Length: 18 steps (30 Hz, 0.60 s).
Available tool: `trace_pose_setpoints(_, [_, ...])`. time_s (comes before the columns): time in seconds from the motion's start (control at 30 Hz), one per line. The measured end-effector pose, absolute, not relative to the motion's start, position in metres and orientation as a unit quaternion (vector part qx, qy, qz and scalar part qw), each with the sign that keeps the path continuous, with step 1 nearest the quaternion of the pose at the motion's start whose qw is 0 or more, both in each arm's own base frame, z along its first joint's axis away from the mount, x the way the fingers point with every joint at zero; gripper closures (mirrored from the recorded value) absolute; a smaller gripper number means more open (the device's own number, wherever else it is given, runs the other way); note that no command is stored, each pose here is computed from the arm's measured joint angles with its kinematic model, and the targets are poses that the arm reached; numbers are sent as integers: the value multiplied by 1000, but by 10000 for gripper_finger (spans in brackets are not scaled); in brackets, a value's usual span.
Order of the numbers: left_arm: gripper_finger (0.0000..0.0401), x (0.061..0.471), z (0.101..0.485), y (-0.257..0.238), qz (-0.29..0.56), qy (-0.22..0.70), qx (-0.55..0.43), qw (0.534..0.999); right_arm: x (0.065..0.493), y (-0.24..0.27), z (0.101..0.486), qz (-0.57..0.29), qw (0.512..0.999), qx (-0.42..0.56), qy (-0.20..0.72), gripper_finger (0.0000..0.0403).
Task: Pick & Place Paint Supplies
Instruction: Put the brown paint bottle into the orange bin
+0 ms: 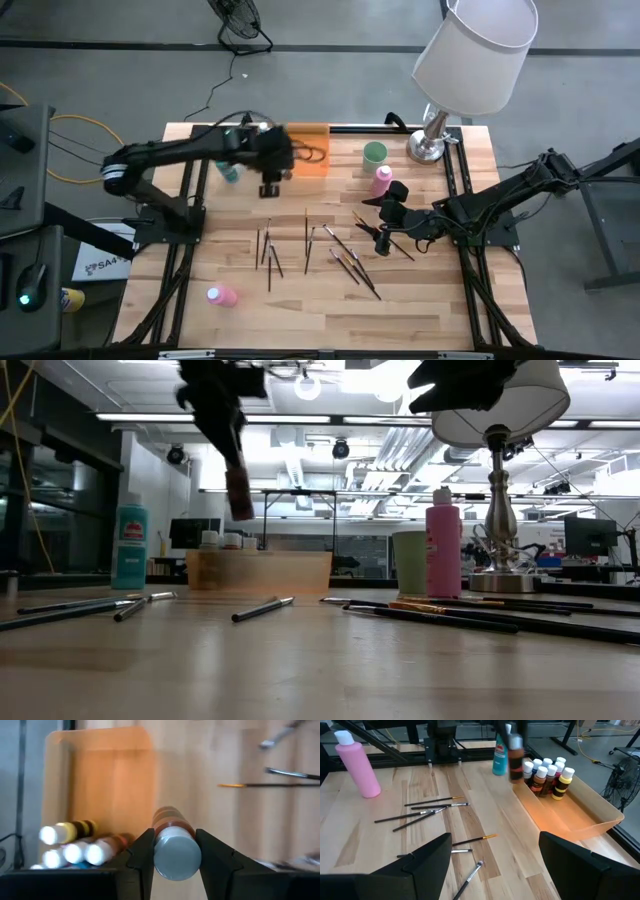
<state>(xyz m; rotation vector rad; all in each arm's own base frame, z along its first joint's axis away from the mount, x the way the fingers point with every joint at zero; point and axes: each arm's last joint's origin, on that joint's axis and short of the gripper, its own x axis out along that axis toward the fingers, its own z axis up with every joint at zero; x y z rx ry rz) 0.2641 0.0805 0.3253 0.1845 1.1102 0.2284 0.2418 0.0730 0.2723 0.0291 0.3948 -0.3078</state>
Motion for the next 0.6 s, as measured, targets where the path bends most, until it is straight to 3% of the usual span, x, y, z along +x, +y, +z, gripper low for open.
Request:
trace_pose_setpoints(0.3, [286,304,302,152,186,554,24,811,242,73,272,-152,969,13,196,110])
trace_pose_setpoints(0.6, [286,300,277,212,271,545,-63,791,242,73,272,-152,969,14,195,110])
